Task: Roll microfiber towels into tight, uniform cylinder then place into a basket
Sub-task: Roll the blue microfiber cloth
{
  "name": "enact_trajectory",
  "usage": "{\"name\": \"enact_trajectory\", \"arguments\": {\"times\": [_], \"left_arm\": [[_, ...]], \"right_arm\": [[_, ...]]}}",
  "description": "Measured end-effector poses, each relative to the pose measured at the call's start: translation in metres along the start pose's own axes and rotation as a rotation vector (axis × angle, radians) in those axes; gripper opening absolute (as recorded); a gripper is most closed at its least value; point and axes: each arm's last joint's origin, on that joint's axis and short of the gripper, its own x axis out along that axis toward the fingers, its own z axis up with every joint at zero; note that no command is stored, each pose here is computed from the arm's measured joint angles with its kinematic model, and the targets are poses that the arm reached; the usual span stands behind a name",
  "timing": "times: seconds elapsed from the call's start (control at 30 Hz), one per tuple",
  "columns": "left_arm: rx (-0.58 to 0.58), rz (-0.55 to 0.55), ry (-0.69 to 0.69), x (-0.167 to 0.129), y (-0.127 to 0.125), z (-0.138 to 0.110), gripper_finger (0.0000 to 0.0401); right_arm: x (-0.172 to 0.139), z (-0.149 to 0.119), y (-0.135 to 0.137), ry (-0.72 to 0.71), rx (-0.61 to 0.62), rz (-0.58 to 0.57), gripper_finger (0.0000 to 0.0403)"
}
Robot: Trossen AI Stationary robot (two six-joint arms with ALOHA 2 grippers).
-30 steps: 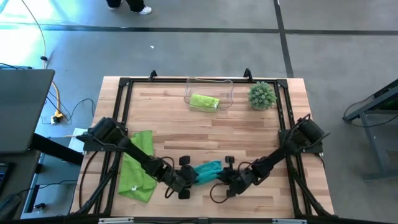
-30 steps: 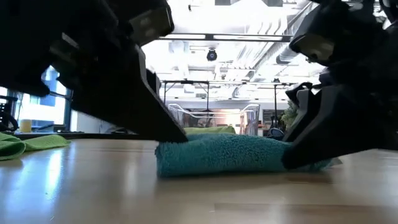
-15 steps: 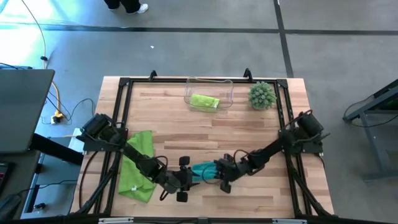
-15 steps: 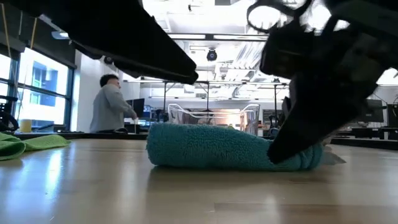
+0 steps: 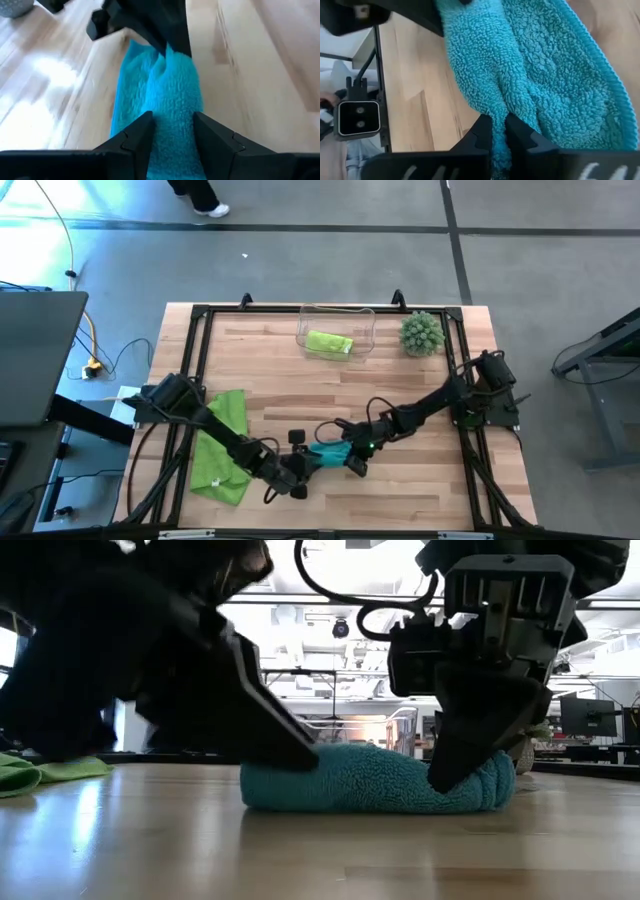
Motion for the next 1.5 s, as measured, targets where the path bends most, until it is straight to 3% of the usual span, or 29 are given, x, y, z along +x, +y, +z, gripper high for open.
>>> {"name": "enact_trajectory", "arguments": {"times": [0.17,0.27,0.6,0.7,0.8,0.97,1.07,1.27,1.5], "left_arm": [[-0.078,-0.031,0.034,0.01,0.007,-0.004,0.0129],[-0.147,-0.067,0.057,0.015,0.012,-0.003,0.0112],[-0.45,-0.258,0.235,0.033,0.039,-0.002,0.0024],[-0.529,-0.327,0.279,0.038,0.048,-0.001,0.002],[-0.593,-0.392,0.324,0.044,0.059,-0.001,0.0022],[-0.648,-0.441,0.364,0.051,0.073,-0.001,0.0024],[-0.659,-0.439,0.364,0.053,0.078,-0.001,0.0025],[-0.671,-0.438,0.359,0.055,0.082,-0.001,0.0025],[-0.67,-0.437,0.356,0.055,0.081,-0.001,0.0025]], "right_arm": [[0.0,0.002,-0.001,-0.003,-0.008,-0.002,0.0008],[0.0,0.002,-0.001,-0.005,-0.079,-0.003,0.0022],[-0.022,0.004,0.012,0.017,-0.272,0.069,0.0152],[-0.034,0.002,0.02,0.027,-0.364,0.092,0.017],[-0.043,-0.006,0.033,-0.01,-0.533,0.072,0.0172],[-0.047,-0.031,0.063,-0.169,-0.937,-0.067,0.0156],[-0.041,-0.049,0.07,-0.225,-1.08,-0.211,0.0143],[-0.018,-0.068,0.062,-0.228,-1.145,-0.381,0.0122],[0.004,-0.072,0.047,-0.268,-1.143,-0.55,0.0096]]}}
